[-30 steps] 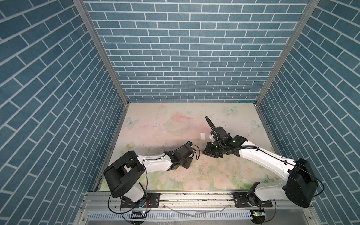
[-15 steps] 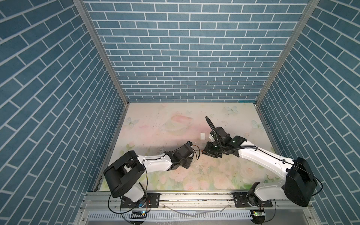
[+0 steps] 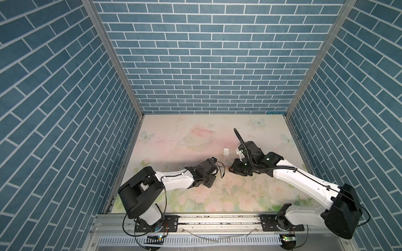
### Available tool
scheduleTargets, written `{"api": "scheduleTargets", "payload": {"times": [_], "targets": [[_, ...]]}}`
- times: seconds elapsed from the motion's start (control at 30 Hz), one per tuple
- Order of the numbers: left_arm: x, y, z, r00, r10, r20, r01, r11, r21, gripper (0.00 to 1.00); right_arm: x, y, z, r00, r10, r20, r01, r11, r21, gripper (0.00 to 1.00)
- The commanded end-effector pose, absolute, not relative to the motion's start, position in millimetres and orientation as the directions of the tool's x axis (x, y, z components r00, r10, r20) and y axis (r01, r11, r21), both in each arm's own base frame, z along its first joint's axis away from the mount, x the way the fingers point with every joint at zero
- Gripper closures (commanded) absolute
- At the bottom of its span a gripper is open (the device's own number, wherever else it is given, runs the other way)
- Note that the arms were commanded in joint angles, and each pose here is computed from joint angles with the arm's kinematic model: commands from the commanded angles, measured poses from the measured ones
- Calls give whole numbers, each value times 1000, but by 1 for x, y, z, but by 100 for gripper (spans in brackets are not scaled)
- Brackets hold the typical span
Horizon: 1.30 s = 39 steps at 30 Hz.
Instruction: Unload the batteries from the remote control
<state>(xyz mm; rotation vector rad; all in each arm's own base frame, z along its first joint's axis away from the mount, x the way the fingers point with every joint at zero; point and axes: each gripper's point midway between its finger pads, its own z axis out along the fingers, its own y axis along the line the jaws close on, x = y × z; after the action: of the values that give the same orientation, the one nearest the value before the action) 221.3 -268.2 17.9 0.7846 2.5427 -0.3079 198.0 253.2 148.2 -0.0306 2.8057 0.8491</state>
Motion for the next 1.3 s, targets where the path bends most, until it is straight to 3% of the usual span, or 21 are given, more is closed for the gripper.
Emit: {"api": "scheduleTargets", "payload": {"times": [0.0, 0.6, 1.0, 1.27], "targets": [[157, -260, -18, -707, 653, -270, 704, 686, -184, 98, 203, 245, 172, -961, 25, -276, -136, 826, 547, 100], [158, -267, -21, -621, 739, -262, 782, 606, -144, 100, 195, 224, 162, -967, -95, -237, -209, 827, 521, 100], [177, -286, -12, -475, 855, -210, 879, 471, -73, 100, 192, 198, 178, -969, -158, -192, -237, 818, 524, 100], [180, -300, -21, -412, 892, -187, 911, 401, -96, 100, 197, 202, 157, -967, -226, -115, -253, 810, 529, 100]]}}
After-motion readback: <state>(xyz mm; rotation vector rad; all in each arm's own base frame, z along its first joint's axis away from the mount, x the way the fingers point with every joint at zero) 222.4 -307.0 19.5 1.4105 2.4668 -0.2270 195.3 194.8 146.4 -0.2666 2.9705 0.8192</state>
